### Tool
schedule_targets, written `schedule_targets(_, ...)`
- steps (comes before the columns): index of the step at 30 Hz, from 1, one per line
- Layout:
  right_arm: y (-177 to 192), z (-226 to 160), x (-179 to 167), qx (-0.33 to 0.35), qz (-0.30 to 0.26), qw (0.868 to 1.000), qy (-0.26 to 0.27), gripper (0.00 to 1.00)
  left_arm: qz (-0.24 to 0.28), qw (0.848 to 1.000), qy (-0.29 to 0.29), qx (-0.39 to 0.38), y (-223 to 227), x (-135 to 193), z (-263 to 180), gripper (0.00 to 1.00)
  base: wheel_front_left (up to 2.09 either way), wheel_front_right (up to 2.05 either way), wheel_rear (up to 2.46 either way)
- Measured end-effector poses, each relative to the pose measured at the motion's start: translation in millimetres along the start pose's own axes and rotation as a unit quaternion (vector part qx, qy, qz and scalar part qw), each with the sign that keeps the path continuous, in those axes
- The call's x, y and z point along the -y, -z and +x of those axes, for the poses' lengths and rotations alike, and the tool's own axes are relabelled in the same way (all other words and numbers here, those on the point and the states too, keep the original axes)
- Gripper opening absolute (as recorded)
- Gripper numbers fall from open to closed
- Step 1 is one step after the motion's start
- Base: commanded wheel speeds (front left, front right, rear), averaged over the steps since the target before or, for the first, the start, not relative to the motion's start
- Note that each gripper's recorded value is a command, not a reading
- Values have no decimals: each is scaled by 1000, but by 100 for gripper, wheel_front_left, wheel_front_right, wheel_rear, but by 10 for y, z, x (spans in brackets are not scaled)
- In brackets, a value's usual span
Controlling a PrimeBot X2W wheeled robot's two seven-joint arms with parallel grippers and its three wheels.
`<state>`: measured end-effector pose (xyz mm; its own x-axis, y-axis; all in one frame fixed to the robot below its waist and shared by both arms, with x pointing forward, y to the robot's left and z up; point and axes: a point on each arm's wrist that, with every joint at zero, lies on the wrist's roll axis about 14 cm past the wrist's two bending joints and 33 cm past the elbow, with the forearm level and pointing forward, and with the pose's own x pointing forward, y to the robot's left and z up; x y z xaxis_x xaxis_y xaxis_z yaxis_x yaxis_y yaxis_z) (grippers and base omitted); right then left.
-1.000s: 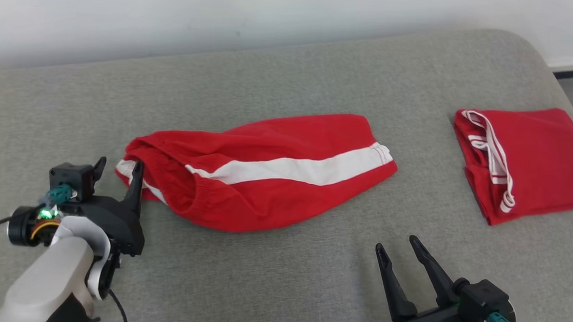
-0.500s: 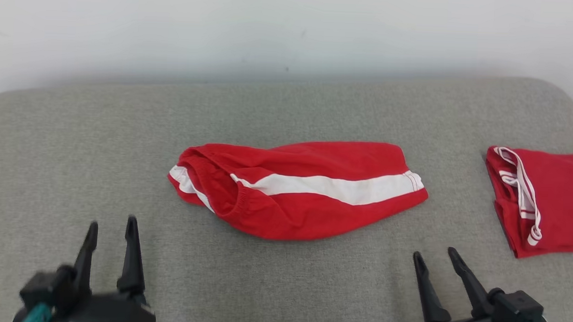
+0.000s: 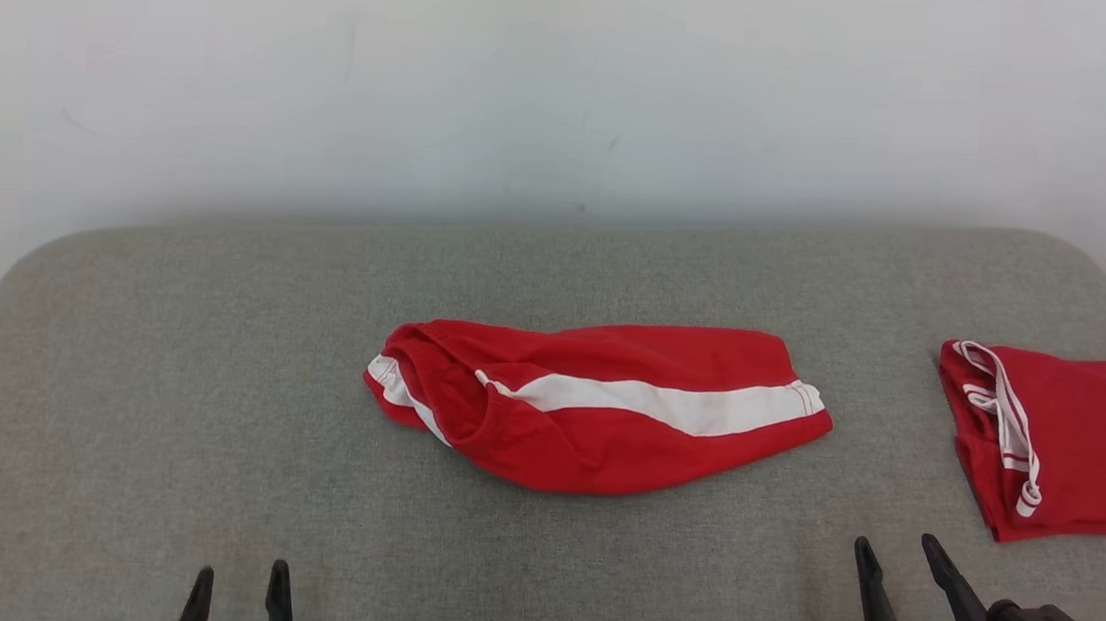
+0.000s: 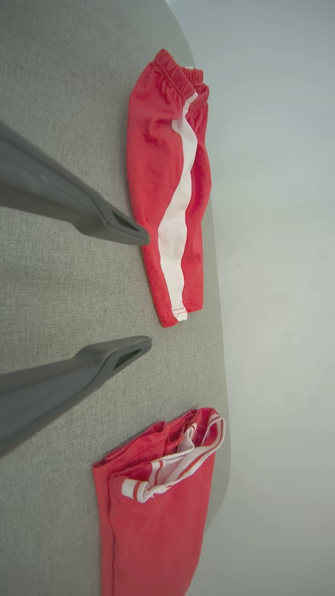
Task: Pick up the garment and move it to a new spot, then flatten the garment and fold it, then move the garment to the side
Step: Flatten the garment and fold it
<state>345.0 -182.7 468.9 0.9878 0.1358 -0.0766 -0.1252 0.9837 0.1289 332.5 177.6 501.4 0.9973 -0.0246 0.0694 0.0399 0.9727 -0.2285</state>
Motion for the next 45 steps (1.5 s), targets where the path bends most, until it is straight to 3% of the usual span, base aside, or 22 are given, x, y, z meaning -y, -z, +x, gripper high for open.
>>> schedule_targets(13,-44,-158,75,16,7,1000,19,100,-7,1000,11,-27,185,30,-147,100,0,0,0)
schedule_targets(34,-39,-95,19,7,1,1000,8,100,-5,999,15,-52,337,40,-151,100,0,0,0)
schedule_targets(39,-198,60,-2,9,-26,1000,-10,100,-6,996,40,-73,475,192,-46,100,0,0,0)
schedule_targets(45,-275,341,105,-44,-39,998,-10,100,2,992,82,-97,397,431,383,100,0,0,0)
